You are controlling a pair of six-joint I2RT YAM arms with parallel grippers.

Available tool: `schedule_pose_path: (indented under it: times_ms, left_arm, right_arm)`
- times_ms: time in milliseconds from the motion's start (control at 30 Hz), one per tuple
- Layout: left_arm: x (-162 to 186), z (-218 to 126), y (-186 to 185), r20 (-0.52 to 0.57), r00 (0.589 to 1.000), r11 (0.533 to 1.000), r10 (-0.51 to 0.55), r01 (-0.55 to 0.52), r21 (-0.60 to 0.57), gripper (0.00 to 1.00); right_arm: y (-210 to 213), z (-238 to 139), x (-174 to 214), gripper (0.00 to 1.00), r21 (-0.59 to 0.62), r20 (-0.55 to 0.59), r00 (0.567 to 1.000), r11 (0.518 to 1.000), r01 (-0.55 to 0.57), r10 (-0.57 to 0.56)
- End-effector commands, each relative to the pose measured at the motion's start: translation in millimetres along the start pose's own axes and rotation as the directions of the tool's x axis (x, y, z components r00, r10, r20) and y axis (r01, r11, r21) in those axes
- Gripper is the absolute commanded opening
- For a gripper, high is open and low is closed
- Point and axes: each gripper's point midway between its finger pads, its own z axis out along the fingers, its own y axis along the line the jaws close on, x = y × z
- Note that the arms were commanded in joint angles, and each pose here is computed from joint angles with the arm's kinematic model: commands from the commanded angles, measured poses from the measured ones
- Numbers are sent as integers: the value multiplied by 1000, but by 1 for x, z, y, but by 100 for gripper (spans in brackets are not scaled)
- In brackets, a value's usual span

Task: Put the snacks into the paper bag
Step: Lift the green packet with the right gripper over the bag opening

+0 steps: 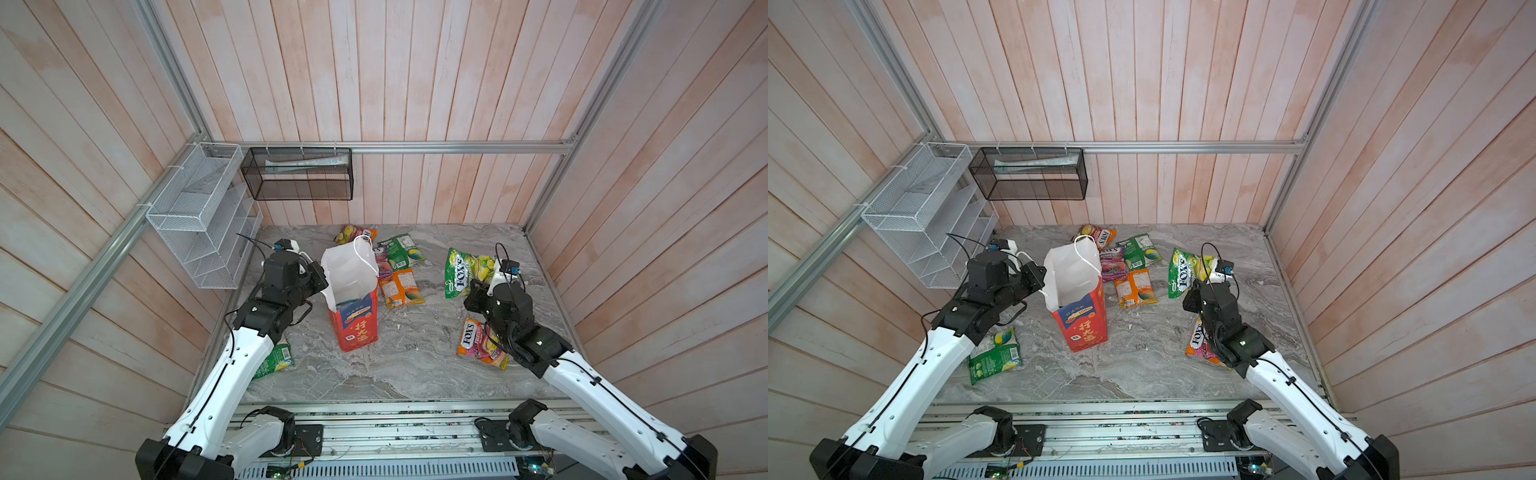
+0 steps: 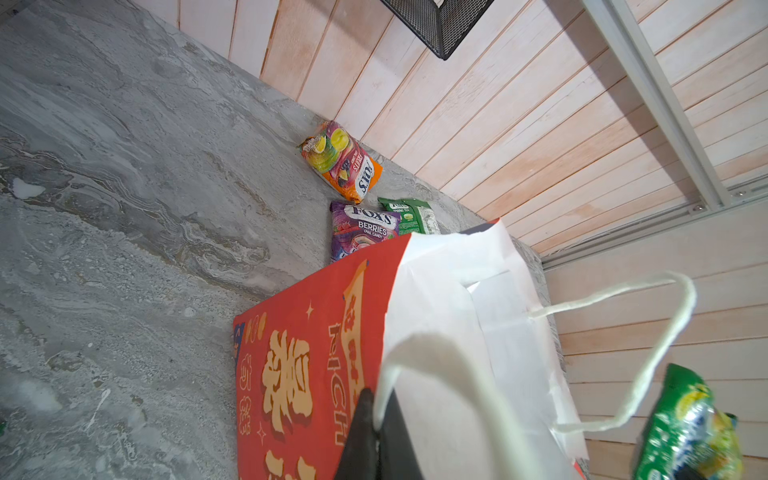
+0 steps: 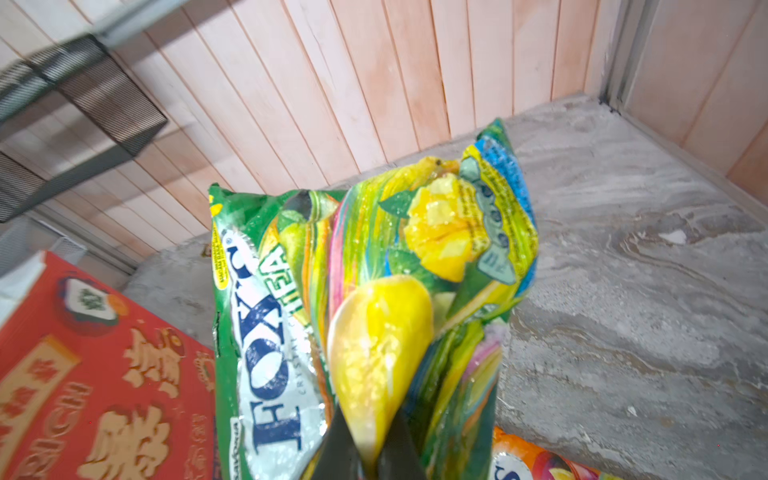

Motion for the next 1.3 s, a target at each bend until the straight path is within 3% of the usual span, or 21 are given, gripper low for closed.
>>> schedule_pose_path:
  times_ms: [0,300,533,733,900,1033,1267]
  left_arm:
    - [4,-2,0,-11,1000,1000,11,-11,13,0]
    - [6,-2,-3,-18,1000,1000,13,-12,29,0]
    - [7,0,-4,-24,1000,999,13,-12,33,0]
    - [6,-2,-4,-18,1000,999,14,-14,34,0]
    - [5,-3,-4,-17,1000,999,15,-14,34,0]
    - [4,-4,-5,-11,1000,999,15,-14,34,0]
    - [4,-4,-4,-9,1000,999,14,-14,32,0]
  right_arm:
    - [20,-21,-34,0,0,92,996,1000,22,-22]
    - [138,-18,-48,0,-68,133,977,982,178,-168]
    - [237,-45,-52,0,-51,307,903,942,331,-300]
    - [298,-51,-38,0,-94,324,882,916,390,-342]
    - [317,-32,-14,0,-71,294,873,902,425,-388]
    - [314,-12,-2,0,29,263,852,886,462,-453]
    - [309,16,25,0,45,170,852,867,496,-496]
